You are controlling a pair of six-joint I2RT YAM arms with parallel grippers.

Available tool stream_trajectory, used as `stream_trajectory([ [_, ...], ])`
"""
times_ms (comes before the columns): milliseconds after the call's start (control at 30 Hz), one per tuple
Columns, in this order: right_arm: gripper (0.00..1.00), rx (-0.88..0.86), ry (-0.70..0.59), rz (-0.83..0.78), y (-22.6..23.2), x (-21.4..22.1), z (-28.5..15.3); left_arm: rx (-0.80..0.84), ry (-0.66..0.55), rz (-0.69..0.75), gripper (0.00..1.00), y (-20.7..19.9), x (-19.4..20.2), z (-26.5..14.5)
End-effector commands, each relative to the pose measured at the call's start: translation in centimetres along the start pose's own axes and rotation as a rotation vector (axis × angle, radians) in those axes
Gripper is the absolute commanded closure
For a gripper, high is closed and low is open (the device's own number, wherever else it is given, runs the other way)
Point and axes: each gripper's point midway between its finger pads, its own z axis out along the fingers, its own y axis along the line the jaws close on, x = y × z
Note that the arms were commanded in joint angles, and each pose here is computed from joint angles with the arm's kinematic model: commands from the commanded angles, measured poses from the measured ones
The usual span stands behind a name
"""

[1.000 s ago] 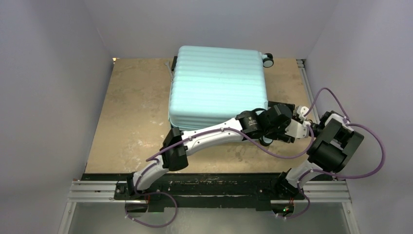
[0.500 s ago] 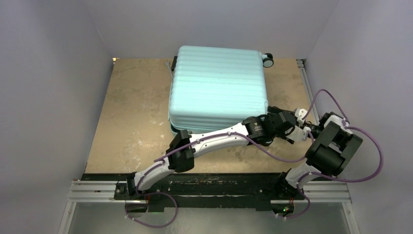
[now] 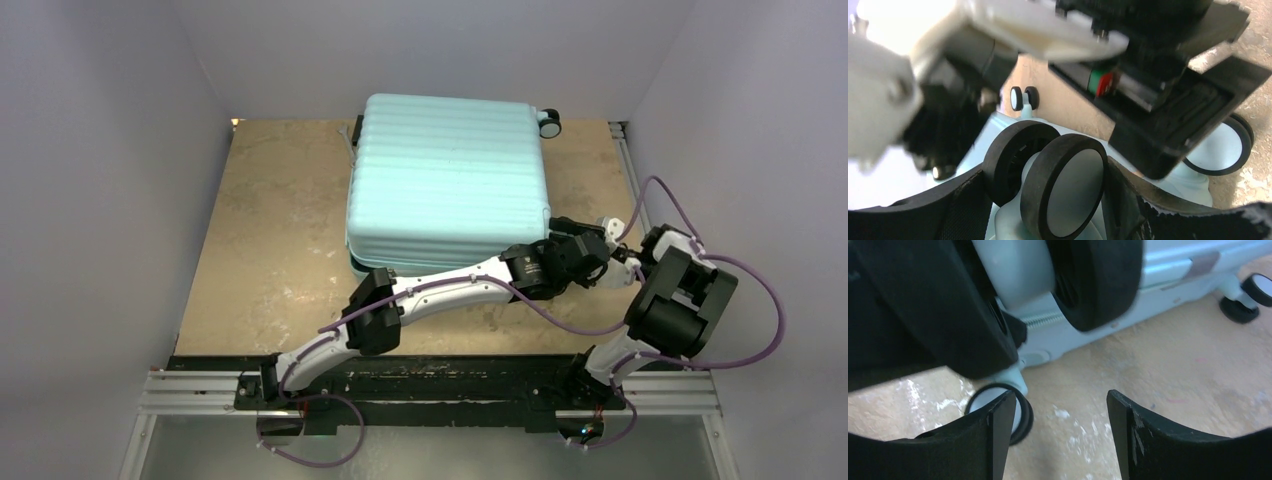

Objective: Pack the luggage
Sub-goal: Zip the luggage at the center of the board.

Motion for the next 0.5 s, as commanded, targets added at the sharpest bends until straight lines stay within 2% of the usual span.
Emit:
stream_trajectory([
  [0, 0.31, -0.048, -0.09, 0.041, 1.1, -2.0, 2.1, -0.347, -0.107, -0.364, 1.0, 12.2, -1.9, -5.1],
  [300, 0.38, -0.125, -0.111, 0.096, 2.8, -2.5, 3.8, -0.395, -0.107, -0.444, 1.0, 14.6, -1.0, -6.5],
  [467, 0.38, -0.15, -0.097, 0.09, 3.5, -2.1, 4.2, -0.455, -0.09, -0.497, 1.0, 16.6, 0.3, -7.4],
])
